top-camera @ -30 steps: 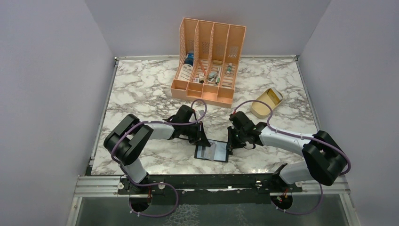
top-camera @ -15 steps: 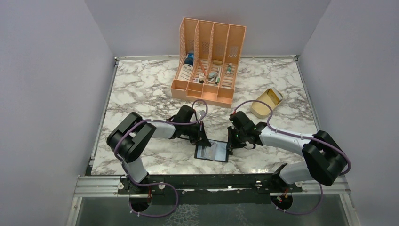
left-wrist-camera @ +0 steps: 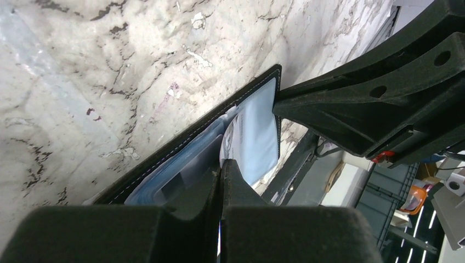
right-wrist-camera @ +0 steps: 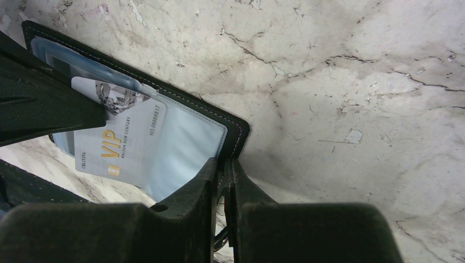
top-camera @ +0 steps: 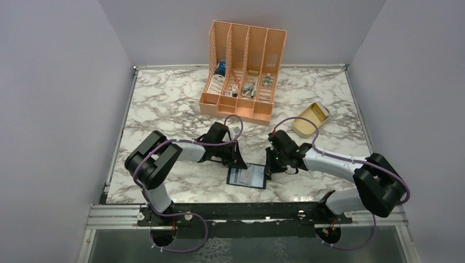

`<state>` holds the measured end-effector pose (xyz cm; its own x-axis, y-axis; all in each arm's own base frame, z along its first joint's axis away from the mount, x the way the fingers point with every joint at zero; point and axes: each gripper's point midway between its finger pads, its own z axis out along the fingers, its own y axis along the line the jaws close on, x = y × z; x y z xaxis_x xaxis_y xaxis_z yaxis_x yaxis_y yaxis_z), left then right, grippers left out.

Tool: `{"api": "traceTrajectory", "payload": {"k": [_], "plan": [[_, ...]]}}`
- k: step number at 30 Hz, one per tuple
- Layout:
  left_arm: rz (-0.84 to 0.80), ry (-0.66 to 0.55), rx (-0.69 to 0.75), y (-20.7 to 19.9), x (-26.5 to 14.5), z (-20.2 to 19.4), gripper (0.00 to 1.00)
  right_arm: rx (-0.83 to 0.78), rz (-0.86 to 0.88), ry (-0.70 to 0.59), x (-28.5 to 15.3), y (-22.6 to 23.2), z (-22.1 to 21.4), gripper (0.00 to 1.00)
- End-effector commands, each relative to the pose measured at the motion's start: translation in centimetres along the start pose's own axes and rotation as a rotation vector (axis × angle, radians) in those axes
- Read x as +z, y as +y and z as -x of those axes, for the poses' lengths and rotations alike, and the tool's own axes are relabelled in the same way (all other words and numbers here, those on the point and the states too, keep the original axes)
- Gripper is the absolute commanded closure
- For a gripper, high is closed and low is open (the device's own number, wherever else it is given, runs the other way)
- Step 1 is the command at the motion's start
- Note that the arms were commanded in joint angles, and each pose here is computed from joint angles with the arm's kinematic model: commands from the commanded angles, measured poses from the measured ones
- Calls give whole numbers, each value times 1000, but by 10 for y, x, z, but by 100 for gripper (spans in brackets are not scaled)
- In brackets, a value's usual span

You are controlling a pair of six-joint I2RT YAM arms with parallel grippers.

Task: Put the credit cards into the card holder
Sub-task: Insert the credit card into the card holder.

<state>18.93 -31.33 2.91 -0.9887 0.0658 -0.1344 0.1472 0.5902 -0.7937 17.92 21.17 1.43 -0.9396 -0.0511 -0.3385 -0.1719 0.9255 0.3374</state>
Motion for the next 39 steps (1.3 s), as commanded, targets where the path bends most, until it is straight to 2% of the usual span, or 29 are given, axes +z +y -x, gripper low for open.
{"api": "traceTrajectory", "payload": {"k": [1,15,16,19,22,29,39], "plan": [[79,-57,10,17,8,6,100,-6,-70,15,12,-20,-13,90],[83,-36,8,17,15,-9,100,9,-54,6,12,-17,-11,91],[81,-37,7,16,14,-9,98,9,-55,3,12,-16,-10,91],[73,-47,1,11,12,-8,76,7,-61,2,12,-16,-9,92],[69,-45,10,5,9,-5,65,11,-65,4,12,-17,-9,92],[83,-95,57,-15,-8,7,57,21,-60,0,12,-15,-8,92],[46,-85,52,-22,-14,-4,52,42,-25,-5,12,-11,-11,94]]}}
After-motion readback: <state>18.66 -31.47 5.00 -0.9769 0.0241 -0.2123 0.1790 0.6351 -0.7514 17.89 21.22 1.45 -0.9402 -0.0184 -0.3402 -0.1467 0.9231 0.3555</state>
